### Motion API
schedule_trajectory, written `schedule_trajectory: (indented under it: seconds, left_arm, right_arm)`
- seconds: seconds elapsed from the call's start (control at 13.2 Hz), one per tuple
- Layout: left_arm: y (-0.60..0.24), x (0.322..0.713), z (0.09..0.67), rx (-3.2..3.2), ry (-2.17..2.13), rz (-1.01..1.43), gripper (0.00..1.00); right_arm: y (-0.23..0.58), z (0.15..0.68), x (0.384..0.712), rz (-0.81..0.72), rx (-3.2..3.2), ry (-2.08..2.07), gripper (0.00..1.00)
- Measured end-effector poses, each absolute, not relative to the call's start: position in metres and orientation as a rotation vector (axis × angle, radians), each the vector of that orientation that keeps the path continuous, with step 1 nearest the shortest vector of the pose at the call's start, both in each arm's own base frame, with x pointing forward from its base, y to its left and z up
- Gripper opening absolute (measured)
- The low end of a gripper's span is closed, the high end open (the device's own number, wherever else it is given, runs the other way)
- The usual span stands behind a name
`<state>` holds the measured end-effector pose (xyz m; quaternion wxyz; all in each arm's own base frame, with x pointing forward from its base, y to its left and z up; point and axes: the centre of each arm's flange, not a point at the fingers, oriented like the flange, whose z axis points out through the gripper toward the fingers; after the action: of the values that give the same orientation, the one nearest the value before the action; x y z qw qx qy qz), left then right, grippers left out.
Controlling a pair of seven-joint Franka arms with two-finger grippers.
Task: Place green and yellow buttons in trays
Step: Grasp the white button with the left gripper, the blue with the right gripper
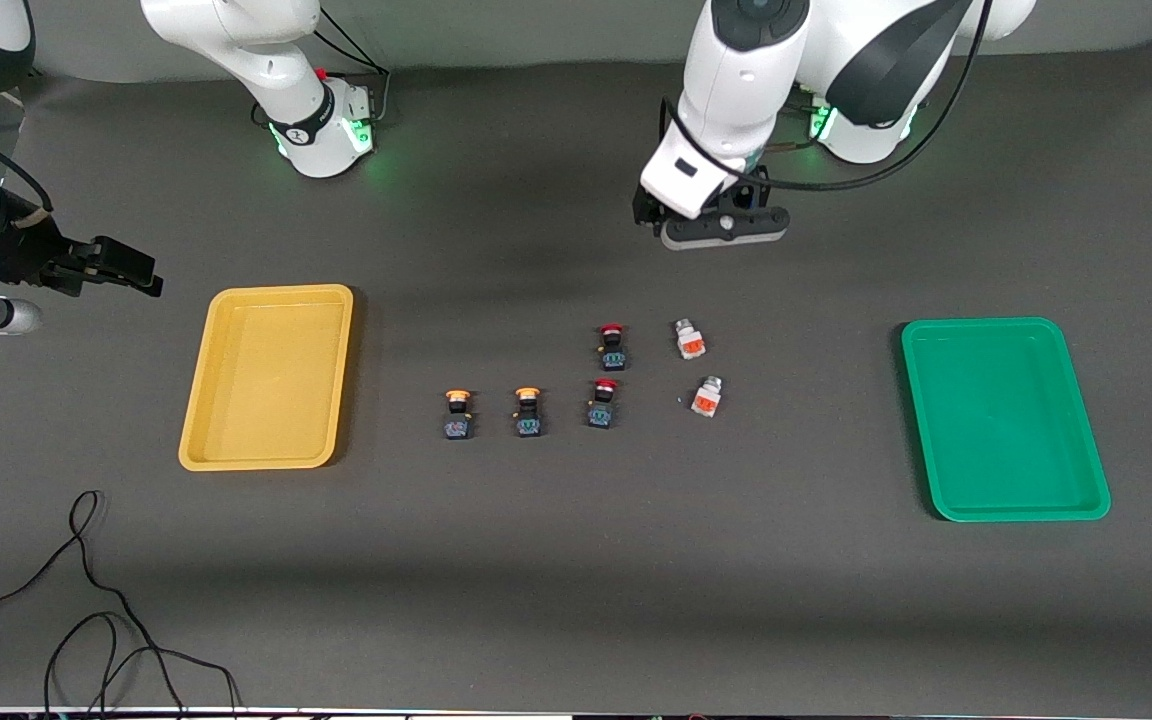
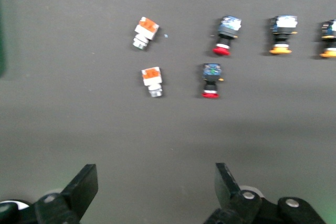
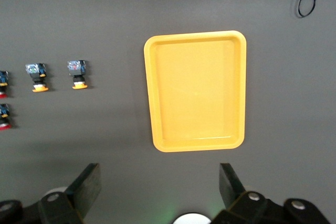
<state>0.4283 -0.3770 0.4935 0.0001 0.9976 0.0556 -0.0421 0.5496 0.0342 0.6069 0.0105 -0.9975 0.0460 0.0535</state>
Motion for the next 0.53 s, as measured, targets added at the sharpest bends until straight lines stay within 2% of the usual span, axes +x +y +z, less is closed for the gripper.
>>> schedule_trajectory:
  seconds: [0.3, 0.53]
  left_arm:
    - [-0.371, 0.428, 0.397, 3.15, 0.175, -0.136, 0.99]
    - [-0.371, 0.43, 0.333, 3.165, 0.16, -0.134, 0.99]
  right_arm:
    - [0.104, 0.6, 0.546, 0.181, -3.113, 0.224, 1.0]
    - [0.161, 0.573, 0.554, 0.171, -3.114, 0.302, 1.0]
